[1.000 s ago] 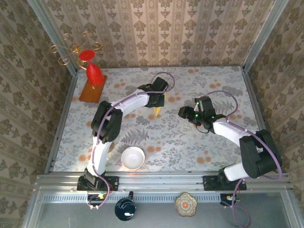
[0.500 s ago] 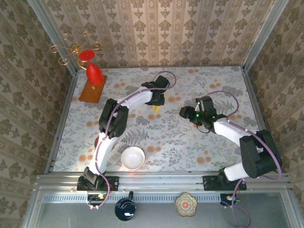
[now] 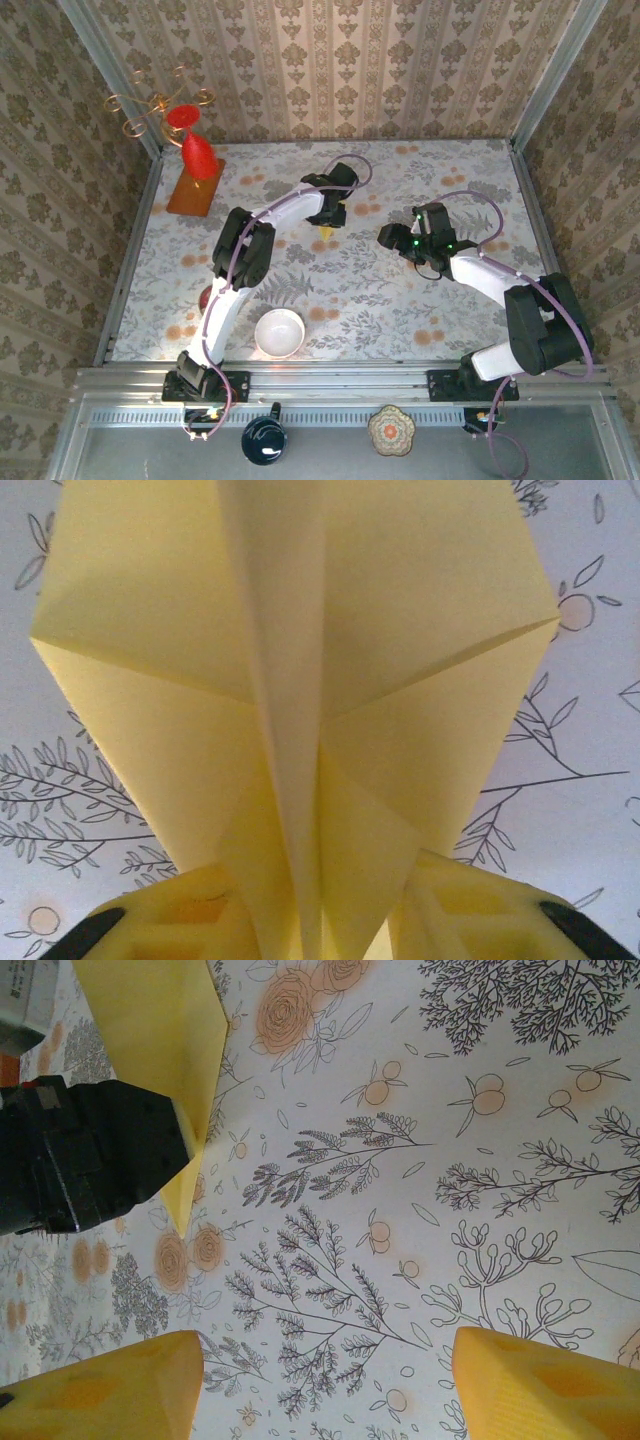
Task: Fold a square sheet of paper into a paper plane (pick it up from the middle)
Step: Move the paper plane to the top-center of the table.
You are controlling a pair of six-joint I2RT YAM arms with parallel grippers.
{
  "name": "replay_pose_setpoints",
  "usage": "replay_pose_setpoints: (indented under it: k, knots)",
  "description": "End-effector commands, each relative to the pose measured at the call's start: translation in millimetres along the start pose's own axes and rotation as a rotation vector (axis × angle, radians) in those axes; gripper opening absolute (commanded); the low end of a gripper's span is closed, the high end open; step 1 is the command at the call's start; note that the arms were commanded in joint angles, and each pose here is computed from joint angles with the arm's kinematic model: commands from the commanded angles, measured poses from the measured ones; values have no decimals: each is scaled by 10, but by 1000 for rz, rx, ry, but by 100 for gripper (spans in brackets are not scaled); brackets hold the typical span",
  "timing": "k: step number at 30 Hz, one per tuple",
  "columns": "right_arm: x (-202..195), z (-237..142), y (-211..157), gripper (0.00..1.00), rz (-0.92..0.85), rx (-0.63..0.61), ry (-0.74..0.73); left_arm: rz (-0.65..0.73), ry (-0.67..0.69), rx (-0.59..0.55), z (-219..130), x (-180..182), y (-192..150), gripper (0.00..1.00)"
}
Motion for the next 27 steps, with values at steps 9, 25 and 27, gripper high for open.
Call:
replay_pose_setpoints:
  k: [9, 25, 27]
  knots:
    - [-31, 12, -16, 68, -9, 12, -1, -46, 58, 87, 199, 87, -115, 45]
    - [-48, 20, -11, 69, -6, 13, -5, -40, 3, 81, 153, 69, -54, 54]
    - [-40, 12, 3, 69, -8, 10, -3, -36, -17, 55, 32, 53, 12, 55]
Point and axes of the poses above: each hand's point on the last joint's axis, 136 mm out from that joint toward the fingers, its own z axis out along the fingers, its own x axis along the line the jaws close on, y = z × x, the point moved 8 cm from there along -z, back along the fingers, and after that the axes turned 5 degrees about -z, right-handed, at the moved point
